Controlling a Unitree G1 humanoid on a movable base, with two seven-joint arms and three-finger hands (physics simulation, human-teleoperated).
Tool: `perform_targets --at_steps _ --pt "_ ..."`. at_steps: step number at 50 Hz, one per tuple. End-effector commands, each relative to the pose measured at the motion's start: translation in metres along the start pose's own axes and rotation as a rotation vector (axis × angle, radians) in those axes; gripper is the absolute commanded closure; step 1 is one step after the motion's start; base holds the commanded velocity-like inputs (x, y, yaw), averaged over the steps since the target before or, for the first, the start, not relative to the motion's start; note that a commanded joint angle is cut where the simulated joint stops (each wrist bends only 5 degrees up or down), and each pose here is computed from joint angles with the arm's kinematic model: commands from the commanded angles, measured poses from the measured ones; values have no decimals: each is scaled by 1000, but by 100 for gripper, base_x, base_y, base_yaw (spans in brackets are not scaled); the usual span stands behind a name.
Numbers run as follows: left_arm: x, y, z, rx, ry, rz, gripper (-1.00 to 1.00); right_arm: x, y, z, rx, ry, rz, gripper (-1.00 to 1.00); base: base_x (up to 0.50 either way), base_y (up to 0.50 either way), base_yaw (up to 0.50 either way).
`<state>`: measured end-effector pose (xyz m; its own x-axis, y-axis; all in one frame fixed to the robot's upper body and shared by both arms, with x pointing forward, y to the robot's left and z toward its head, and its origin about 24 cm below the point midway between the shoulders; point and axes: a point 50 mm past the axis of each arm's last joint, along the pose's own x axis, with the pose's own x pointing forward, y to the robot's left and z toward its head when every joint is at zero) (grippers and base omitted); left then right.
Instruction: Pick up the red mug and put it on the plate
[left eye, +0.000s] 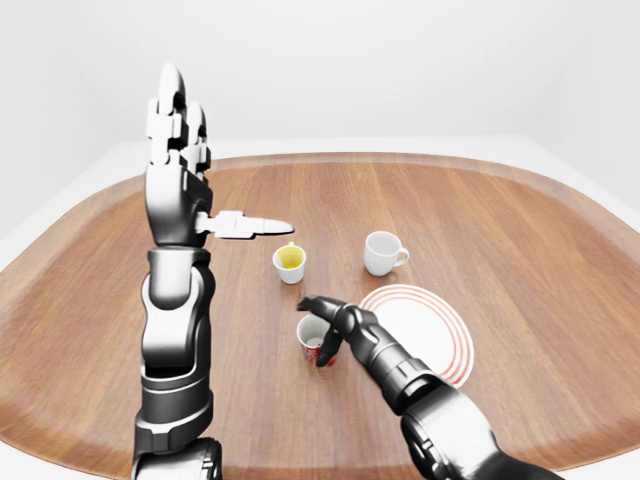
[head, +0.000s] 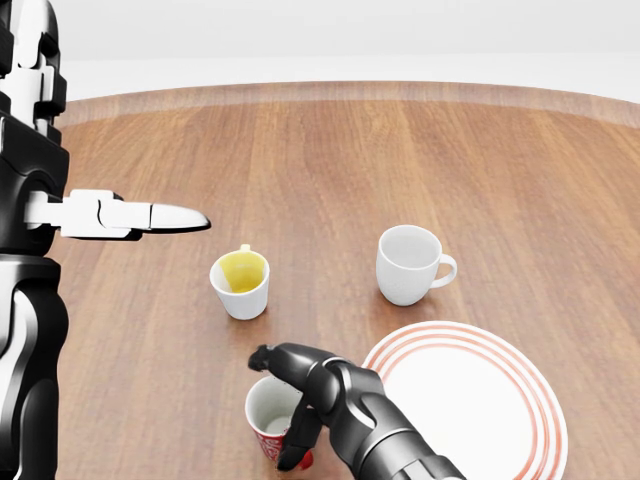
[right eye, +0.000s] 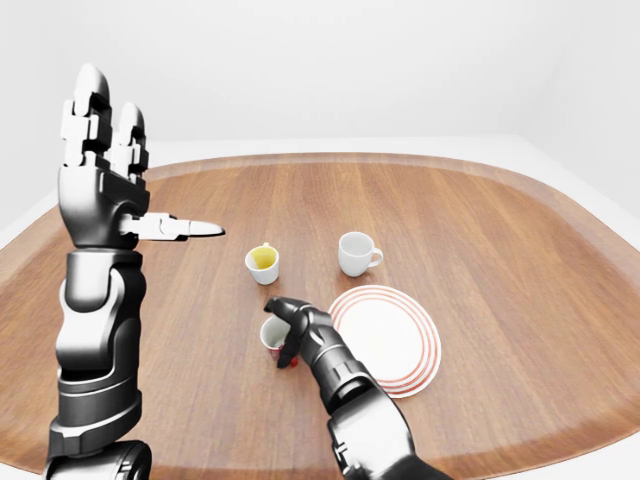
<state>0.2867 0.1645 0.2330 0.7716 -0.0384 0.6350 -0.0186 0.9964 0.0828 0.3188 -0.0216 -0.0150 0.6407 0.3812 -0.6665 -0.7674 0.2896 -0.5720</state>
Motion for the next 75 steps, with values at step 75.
perform_targets --at_steps 75 --pt "5 -1 16 -1 -69 -1 -100 -63 -72 -10 -65 -133 -207 100 0 0 0"
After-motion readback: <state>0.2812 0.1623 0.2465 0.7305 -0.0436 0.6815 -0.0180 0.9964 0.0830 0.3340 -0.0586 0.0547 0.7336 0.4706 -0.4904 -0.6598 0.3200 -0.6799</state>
